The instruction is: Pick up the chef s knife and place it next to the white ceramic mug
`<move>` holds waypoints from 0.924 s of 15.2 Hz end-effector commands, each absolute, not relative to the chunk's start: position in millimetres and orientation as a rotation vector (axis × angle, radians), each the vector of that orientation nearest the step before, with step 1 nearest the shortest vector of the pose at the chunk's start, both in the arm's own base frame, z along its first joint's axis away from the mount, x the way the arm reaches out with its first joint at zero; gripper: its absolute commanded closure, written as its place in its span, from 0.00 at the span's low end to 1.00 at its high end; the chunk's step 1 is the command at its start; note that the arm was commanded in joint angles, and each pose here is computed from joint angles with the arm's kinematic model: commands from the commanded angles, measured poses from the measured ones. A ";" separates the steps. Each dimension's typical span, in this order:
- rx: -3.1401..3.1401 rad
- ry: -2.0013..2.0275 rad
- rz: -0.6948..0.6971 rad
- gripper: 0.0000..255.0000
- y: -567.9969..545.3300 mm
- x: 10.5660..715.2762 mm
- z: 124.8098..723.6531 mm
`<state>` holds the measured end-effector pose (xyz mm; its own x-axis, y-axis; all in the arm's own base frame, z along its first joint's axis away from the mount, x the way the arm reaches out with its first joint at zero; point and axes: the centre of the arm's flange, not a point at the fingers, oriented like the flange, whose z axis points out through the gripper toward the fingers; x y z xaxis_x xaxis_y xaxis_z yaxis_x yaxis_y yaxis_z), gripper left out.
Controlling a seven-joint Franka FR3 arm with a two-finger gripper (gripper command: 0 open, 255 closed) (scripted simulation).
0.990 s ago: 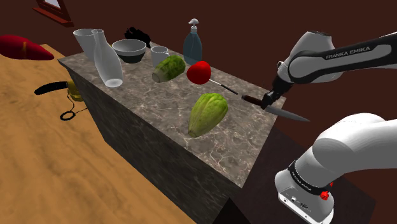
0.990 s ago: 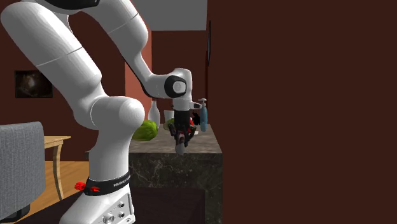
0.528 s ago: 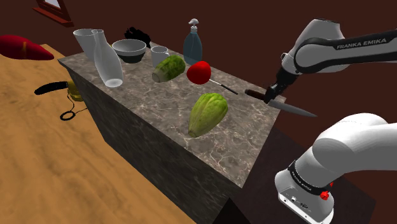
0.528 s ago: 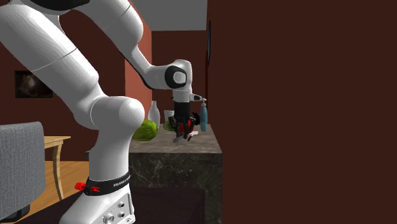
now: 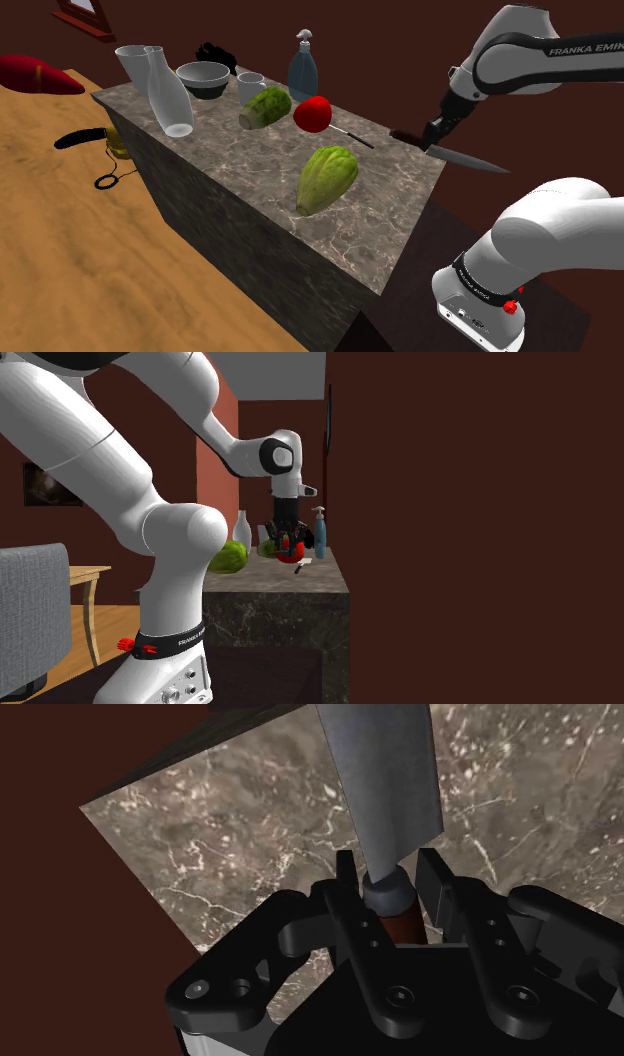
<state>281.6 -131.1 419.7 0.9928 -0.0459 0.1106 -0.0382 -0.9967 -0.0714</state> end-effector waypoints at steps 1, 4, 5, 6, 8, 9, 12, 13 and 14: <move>-3.067 0.065 -0.172 1.00 -131.4 280.9 430.3; -3.067 0.065 -0.172 1.00 -131.4 280.9 446.1; -3.067 0.065 -0.172 1.00 -131.4 280.9 451.4; -3.067 0.065 -0.172 1.00 -131.4 280.9 456.7; -3.067 0.065 -0.172 1.00 -131.4 280.9 467.2; -3.067 0.065 -0.172 1.00 -131.4 280.9 472.5; -3.067 0.065 -0.172 1.00 -131.4 280.9 488.3; -3.067 0.065 -0.172 1.00 -131.4 280.9 493.6; -3.067 0.065 -0.172 1.00 -131.4 280.9 498.9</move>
